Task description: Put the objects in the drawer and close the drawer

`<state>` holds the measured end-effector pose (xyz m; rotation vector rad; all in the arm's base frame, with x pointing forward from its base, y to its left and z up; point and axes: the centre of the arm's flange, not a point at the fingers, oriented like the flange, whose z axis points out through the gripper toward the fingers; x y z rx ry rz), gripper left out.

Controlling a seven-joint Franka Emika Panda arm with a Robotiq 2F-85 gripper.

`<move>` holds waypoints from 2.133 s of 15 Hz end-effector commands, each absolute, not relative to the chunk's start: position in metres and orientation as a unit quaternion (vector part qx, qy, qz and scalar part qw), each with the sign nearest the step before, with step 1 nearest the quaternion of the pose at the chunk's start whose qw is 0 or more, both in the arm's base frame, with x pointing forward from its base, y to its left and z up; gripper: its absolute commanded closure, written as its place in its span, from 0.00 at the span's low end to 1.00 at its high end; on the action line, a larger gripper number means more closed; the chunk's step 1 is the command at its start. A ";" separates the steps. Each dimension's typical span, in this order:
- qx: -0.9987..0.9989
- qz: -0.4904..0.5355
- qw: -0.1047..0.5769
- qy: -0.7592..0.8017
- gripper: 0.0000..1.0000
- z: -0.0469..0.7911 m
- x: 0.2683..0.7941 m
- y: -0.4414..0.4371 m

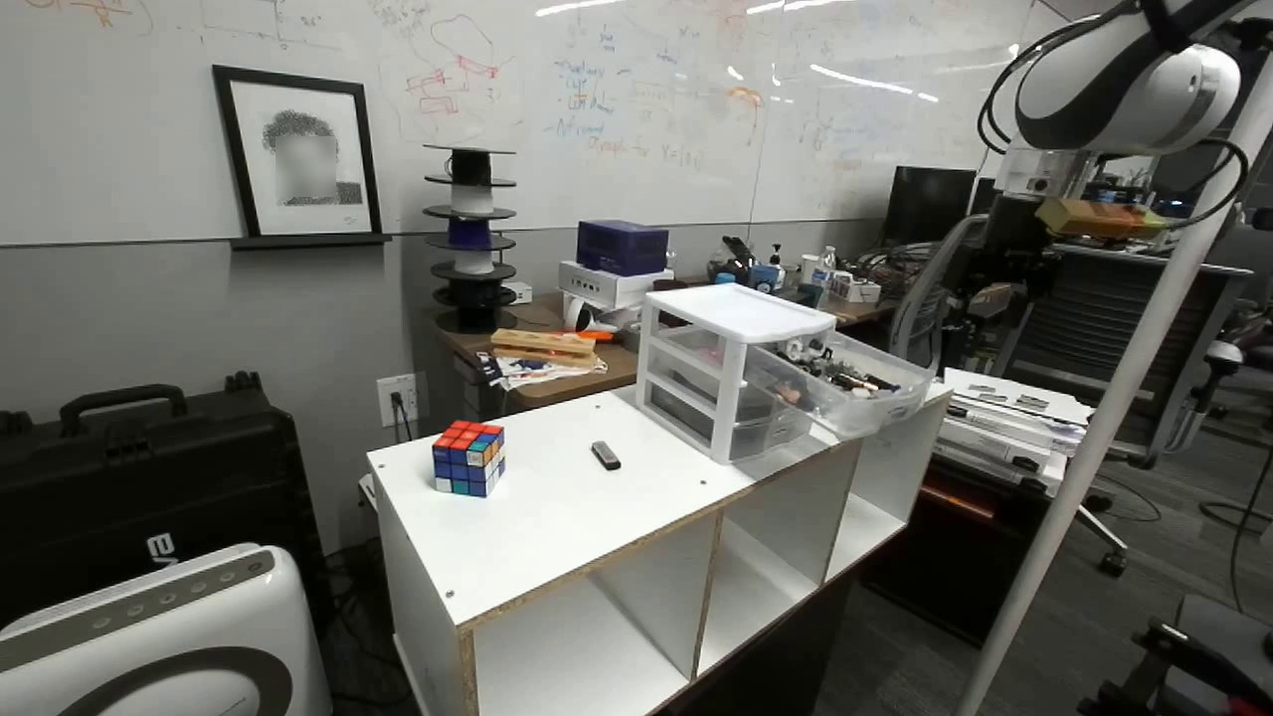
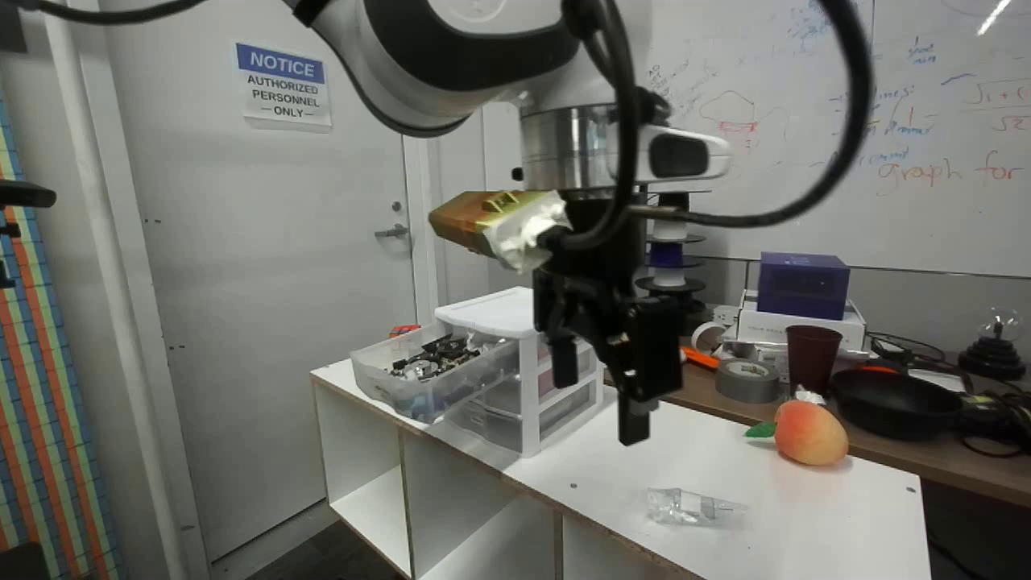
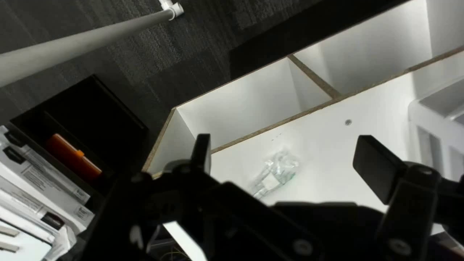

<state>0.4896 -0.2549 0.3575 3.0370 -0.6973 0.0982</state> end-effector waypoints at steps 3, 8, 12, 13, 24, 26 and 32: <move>0.936 0.080 -0.058 -0.338 0.00 0.339 0.554 -0.320; 0.934 0.063 -0.063 -0.347 0.00 0.311 0.635 -0.308; 0.935 -0.001 -0.046 -0.353 0.00 0.274 0.673 -0.288; 0.933 -0.023 -0.040 -0.357 0.00 0.267 0.674 -0.282; 0.891 -0.131 0.063 -0.431 0.00 0.235 0.632 -0.309; 0.894 -0.115 0.070 -0.427 0.00 0.231 0.639 -0.317; 0.908 -0.084 0.092 -0.400 0.00 0.217 0.684 -0.307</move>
